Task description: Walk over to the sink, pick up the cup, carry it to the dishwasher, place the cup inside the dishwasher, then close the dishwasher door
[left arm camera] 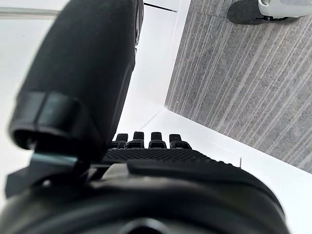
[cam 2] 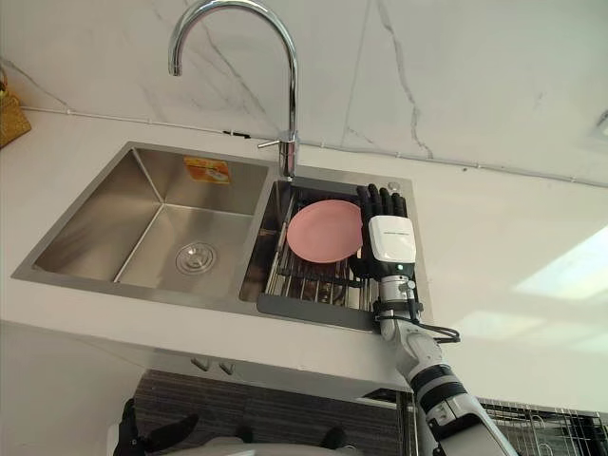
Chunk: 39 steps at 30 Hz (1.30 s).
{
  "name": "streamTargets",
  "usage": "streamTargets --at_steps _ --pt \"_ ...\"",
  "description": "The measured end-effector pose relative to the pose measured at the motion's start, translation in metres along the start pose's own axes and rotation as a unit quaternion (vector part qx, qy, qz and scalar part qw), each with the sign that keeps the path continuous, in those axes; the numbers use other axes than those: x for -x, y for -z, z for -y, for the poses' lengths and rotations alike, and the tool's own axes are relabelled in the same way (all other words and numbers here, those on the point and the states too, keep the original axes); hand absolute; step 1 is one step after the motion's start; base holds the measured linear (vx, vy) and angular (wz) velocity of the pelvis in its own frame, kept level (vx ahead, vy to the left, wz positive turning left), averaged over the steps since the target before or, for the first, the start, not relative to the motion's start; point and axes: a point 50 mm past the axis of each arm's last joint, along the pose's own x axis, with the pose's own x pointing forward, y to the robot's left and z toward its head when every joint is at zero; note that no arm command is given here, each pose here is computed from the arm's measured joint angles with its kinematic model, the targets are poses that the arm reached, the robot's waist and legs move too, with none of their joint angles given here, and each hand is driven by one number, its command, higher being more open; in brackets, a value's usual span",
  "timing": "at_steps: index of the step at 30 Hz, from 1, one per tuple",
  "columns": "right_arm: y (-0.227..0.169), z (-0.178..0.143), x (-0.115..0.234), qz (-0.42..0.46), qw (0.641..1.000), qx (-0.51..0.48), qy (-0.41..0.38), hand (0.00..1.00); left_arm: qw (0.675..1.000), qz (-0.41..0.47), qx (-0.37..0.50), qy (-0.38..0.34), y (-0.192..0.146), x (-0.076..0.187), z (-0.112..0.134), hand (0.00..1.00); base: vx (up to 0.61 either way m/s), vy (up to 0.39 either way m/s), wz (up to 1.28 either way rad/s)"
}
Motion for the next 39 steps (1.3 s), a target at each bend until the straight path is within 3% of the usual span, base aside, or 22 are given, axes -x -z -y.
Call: streamTargets --at_steps 5,13,25,26,39 --pt "0.001 -0.003 0.0 0.012 0.999 -0.005 -0.037 1.0 1.0 -0.002 0.002 0.003 0.001 0.001 0.003 1.0 0.0 0.0 0.0" --pt "-0.006 -0.007 -0.004 0.102 0.984 0.025 -0.143 1.0 1.0 -0.005 0.001 0.016 0.001 0.001 0.004 1.0 0.0 0.0 0.0" --pt "-0.011 -0.009 -0.004 0.148 0.975 0.084 -0.146 1.0 1.0 0.0 -0.005 0.024 -0.001 0.001 0.006 1.0 0.0 0.0 0.0" --pt "-0.011 -0.009 -0.004 0.148 0.974 0.084 -0.146 0.0 1.0 0.0 -0.005 0.024 -0.001 0.001 0.006 1.0 0.0 0.0 0.0" --pt "-0.014 -0.013 -0.004 0.183 0.969 0.128 -0.104 0.0 1.0 0.003 -0.005 0.022 -0.001 0.0 0.005 1.0 0.0 0.0 0.02"
